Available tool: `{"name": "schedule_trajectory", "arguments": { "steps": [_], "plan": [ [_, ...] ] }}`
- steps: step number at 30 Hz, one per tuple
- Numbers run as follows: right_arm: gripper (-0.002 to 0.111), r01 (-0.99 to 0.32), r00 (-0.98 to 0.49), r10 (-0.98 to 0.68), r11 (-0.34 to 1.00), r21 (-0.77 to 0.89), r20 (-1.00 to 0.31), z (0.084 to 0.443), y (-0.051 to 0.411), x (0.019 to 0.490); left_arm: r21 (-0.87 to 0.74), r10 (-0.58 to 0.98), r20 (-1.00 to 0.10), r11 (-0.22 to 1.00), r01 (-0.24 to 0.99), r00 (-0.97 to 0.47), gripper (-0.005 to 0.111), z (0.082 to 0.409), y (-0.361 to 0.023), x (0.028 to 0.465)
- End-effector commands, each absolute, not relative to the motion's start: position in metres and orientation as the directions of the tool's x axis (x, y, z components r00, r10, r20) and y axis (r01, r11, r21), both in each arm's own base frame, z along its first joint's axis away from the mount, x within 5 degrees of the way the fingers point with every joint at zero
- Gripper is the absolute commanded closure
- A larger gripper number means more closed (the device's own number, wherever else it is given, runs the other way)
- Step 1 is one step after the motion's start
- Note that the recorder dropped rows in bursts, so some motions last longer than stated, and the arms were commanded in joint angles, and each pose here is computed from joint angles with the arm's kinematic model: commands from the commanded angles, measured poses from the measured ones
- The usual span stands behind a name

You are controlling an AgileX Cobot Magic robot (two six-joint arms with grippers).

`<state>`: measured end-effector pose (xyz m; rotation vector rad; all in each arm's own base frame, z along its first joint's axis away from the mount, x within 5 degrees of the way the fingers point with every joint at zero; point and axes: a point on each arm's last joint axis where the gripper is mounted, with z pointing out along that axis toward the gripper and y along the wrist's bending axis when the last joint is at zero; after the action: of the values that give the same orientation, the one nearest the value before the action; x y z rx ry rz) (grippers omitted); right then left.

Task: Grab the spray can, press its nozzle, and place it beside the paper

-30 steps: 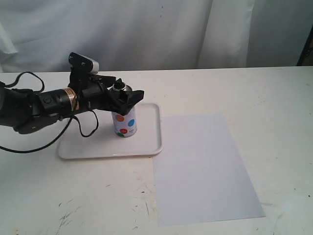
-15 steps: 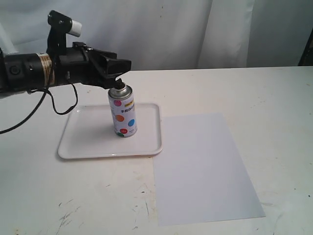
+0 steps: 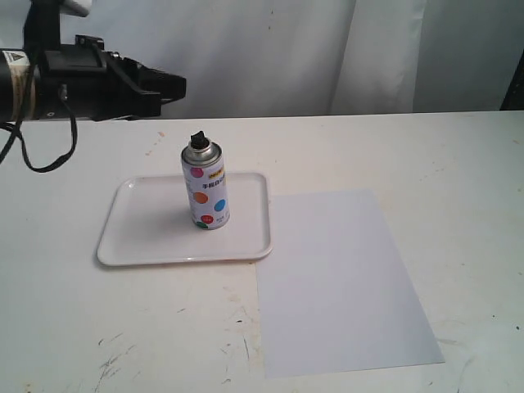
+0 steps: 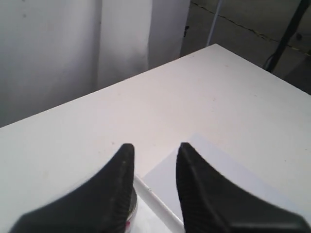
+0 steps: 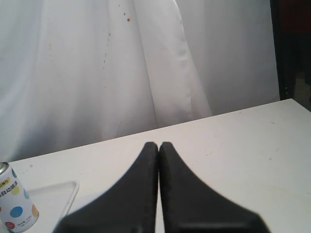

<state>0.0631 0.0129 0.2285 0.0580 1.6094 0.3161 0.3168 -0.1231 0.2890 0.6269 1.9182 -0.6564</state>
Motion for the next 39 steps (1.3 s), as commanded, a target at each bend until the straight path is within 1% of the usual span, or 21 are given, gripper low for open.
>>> {"name": "schedule_trajectory", "arguments": {
  "steps": [1, 2, 4, 11, 16, 24, 29, 33, 37, 39],
  "plan": [
    [0.108, -0.144, -0.065, 0.237, 0.959, 0.244, -0.969, 0.228, 0.012, 0.063, -0.179, 0.094, -0.908, 0.794, 0.581, -0.408, 0.084, 0.297, -0.109, 0.298],
    [0.108, -0.144, -0.065, 0.237, 0.959, 0.244, -0.969, 0.228, 0.012, 0.063, -0.178, 0.094, -0.908, 0.796, 0.579, -0.409, 0.088, 0.296, -0.108, 0.293],
    [0.108, -0.144, -0.065, 0.237, 0.959, 0.244, -0.969, 0.228, 0.012, 0.063, -0.176, 0.093, -0.91, 0.795, 0.58, -0.403, 0.106, 0.298, -0.105, 0.281],
    [0.108, -0.144, -0.065, 0.237, 0.959, 0.244, -0.969, 0.228, 0.012, 0.063, -0.188, 0.067, -0.918, 0.795, 0.577, -0.39, 0.107, 0.302, -0.096, 0.242],
    [0.108, -0.144, -0.065, 0.237, 0.959, 0.244, -0.969, 0.228, 0.012, 0.063, -0.187, 0.058, -0.929, 0.781, 0.596, -0.366, 0.107, 0.304, -0.092, 0.218],
    [0.108, -0.144, -0.065, 0.237, 0.959, 0.244, -0.969, 0.228, 0.012, 0.063, -0.136, 0.06, -0.956, 0.774, 0.618, -0.286, 0.107, 0.321, -0.089, 0.201],
    [0.108, -0.144, -0.065, 0.237, 0.959, 0.244, -0.969, 0.228, 0.012, 0.063, -0.065, 0.11, -0.966, 0.774, 0.63, -0.235, 0.107, 0.324, -0.087, 0.199],
    [0.108, -0.144, -0.065, 0.237, 0.959, 0.244, -0.969, 0.228, 0.012, 0.063, -0.016, 0.156, -0.959, 0.805, 0.593, -0.238, 0.107, 0.317, -0.083, 0.201],
    [0.108, -0.144, -0.065, 0.237, 0.959, 0.244, -0.969, 0.228, 0.012, 0.063, -0.062, 0.102, -0.949, 0.867, 0.494, -0.297, 0.107, 0.304, -0.071, 0.198],
    [0.108, -0.144, -0.063, 0.237, 0.959, 0.244, -0.969, 0.228, 0.012, 0.063, -0.086, 0.069, -0.952, 0.874, 0.479, -0.298, 0.107, 0.303, -0.064, 0.187]
  ]
}}
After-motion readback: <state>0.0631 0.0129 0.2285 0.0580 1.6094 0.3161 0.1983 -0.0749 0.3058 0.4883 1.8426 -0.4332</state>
